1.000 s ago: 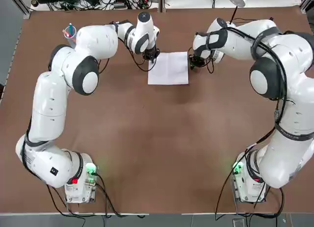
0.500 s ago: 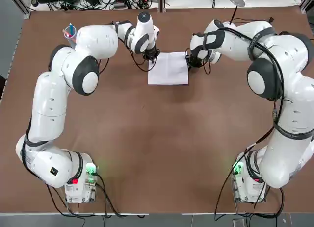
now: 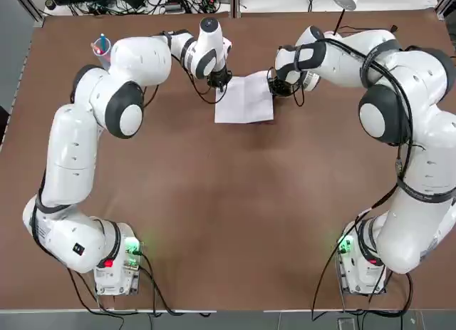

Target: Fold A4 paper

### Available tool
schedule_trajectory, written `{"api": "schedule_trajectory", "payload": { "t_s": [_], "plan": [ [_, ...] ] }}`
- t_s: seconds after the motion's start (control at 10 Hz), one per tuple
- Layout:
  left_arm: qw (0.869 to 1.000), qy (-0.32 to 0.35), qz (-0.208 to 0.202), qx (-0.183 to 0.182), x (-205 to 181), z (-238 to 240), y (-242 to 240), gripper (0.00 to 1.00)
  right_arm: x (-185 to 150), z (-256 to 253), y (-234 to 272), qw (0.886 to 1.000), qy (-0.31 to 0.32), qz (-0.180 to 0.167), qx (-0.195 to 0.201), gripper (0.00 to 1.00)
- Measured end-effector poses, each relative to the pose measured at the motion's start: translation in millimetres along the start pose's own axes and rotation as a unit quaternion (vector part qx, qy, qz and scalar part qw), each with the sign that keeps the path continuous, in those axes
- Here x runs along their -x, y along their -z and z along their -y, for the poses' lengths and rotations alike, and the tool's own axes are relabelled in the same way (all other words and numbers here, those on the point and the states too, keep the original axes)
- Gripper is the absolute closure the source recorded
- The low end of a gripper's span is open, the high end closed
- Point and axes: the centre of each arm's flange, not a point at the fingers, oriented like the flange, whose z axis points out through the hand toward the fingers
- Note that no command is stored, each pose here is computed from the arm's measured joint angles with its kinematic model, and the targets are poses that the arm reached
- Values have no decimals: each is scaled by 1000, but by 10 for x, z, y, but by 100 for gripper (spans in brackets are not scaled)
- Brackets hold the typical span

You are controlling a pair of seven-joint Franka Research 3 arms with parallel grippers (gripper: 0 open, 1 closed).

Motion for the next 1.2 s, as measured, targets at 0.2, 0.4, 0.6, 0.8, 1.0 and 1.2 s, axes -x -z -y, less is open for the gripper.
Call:
{"api": "schedule_trajectory", "payload": {
  "t_s": [0.2,0.4,0.6,0.8,1.0,1.2],
  "plan": [
    [1000,0,0,0,0,0,0,99,1,14,1,1000,-4,0,-4,99],
    [1000,0,0,0,-1,1,0,99,-28,60,48,1000,-3,-4,-9,99],
    [1000,0,0,0,-1,1,0,99,-39,134,138,1000,-2,-1,-17,99],
    [1000,0,0,0,-2,2,0,99,-47,164,201,1000,-2,-2,-21,99],
    [1000,0,0,0,-2,2,0,99,-51,169,212,1000,-2,-3,-22,99],
    [1000,0,0,0,-2,2,0,99,-63,185,237,1000,-2,-5,-24,99]
  ]
}}
